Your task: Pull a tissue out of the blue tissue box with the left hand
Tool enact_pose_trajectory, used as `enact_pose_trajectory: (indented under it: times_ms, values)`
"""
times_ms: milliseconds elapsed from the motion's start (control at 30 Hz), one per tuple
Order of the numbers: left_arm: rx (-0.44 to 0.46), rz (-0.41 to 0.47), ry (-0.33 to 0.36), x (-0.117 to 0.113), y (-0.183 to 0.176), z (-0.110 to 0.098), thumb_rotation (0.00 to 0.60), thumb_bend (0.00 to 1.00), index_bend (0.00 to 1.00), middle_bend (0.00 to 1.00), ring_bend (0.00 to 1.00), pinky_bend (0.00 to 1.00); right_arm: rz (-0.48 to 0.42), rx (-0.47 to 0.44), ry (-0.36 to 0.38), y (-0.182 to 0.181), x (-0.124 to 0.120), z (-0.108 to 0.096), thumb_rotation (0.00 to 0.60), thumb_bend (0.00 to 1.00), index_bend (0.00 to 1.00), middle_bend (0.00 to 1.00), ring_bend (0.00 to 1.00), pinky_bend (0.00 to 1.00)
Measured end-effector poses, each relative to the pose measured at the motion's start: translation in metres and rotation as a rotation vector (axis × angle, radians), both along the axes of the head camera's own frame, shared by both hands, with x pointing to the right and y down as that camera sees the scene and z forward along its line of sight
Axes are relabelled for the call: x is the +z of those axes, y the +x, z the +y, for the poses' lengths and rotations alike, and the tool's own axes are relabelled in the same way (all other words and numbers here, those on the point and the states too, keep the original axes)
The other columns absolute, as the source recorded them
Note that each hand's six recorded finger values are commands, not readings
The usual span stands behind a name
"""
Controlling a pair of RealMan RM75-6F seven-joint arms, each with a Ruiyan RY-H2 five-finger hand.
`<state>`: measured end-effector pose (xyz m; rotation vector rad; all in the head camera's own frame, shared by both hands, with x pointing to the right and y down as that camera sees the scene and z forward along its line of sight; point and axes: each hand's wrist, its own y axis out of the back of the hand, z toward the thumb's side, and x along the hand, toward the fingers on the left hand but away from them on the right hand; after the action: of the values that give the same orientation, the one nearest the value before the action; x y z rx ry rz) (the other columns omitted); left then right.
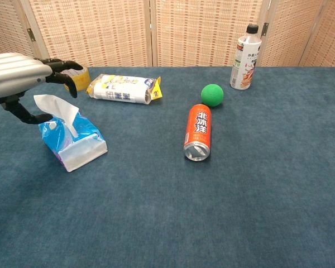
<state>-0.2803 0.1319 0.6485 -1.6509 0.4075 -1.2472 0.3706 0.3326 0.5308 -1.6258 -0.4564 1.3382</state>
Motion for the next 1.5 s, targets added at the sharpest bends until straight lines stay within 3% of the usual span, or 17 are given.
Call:
enact_pose_trajectory:
  times_ms: [167, 500, 733, 933, 1367, 1500]
  values:
    - [0.027, -0.04, 0.0, 0.007, 0.002, -0.001, 0.6, 0.45, 0.4, 0.0, 0.02, 0.2, -0.002, -0.001, 0.0, 0.0, 0.0, 0.0, 0.6, 0.02, 0.0, 0.0, 0.0, 0.0]
    - [0.035, -0.127, -0.018, 0.02, -0.008, -0.001, 0.6, 0.55, 0.66, 0.08, 0.04, 0.22, -0.01, -0.007, 0.001, -0.001, -0.001, 0.001, 0.6, 0.02, 0.0, 0.0, 0.0, 0.0]
    - [0.042, -0.125, 0.002, 0.012, -0.01, -0.003, 0.6, 0.56, 0.67, 0.08, 0.04, 0.22, -0.012, -0.006, 0.003, -0.001, -0.001, 0.001, 0.6, 0.02, 0.0, 0.0, 0.0, 0.0]
    - [0.041, -0.107, 0.052, -0.013, -0.01, -0.014, 0.6, 0.56, 0.67, 0.09, 0.04, 0.22, -0.011, -0.005, 0.003, -0.001, -0.002, 0.001, 0.6, 0.02, 0.0, 0.0, 0.0, 0.0]
    - [-0.021, -0.071, 0.247, -0.117, -0.017, -0.066, 0.6, 0.56, 0.68, 0.09, 0.05, 0.22, -0.017, -0.01, 0.006, -0.002, -0.003, 0.003, 0.6, 0.02, 0.0, 0.0, 0.0, 0.0]
    - [-0.064, -0.071, 0.264, -0.133, -0.031, -0.074, 0.6, 0.56, 0.68, 0.09, 0.05, 0.22, -0.02, -0.013, 0.009, -0.002, -0.005, 0.003, 0.6, 0.02, 0.0, 0.0, 0.0, 0.0]
